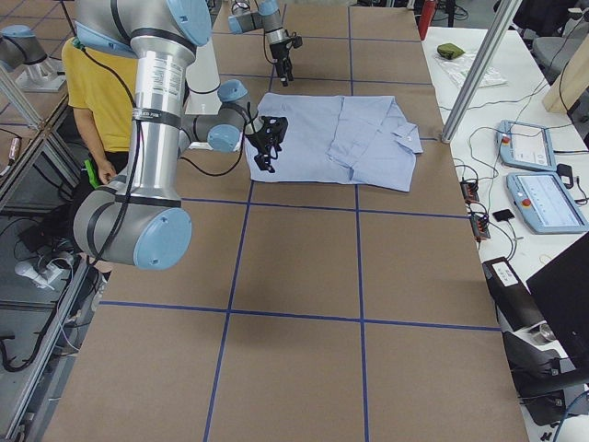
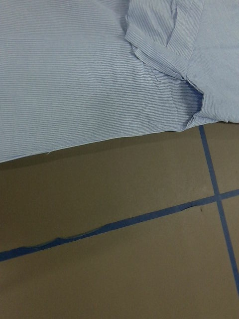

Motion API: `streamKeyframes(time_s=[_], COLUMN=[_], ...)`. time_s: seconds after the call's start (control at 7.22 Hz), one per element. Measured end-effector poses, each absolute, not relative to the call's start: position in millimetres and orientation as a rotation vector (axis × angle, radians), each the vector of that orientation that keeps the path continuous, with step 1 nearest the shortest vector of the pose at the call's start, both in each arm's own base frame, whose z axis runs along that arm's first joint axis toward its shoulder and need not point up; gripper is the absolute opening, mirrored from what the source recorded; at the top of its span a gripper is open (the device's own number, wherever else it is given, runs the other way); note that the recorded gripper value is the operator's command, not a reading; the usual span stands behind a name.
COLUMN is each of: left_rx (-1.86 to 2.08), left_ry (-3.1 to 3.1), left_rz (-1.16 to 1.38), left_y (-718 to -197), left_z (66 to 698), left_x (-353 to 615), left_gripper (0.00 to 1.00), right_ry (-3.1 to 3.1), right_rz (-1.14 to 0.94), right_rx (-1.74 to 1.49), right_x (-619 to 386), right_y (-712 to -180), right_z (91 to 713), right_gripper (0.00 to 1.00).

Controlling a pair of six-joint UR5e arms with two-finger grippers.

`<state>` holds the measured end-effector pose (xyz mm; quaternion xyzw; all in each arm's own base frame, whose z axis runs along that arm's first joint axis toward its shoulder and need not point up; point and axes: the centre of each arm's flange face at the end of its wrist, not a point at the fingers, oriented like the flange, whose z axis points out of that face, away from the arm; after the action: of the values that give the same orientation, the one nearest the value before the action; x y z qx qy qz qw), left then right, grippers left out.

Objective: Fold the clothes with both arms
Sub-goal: 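Move both grippers down to the hem corners nearest the robot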

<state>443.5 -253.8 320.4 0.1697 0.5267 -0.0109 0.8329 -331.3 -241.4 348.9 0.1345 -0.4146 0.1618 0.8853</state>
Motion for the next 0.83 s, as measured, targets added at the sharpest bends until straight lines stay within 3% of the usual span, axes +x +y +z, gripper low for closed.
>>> streamKeyframes(time_s=[0.42,0.83], left_rx=[0.236,0.191], left_ry=[0.961,0.932], left_rz=[-0.072,-0.084], left_y=[-222.6,-205.9], left_z=[339.1,348.1], left_x=[467.0,478.3], left_gripper=[0.98,0.80], right_ry=[-0.864,-0.865], right_rz=[0.336,0.328], right_rx=[0.289,0.294], right_x=[-335.3,-338.6], right_y=[-233.4,-229.4], right_z=[351.7,352.0], right_gripper=[1.00,1.00])
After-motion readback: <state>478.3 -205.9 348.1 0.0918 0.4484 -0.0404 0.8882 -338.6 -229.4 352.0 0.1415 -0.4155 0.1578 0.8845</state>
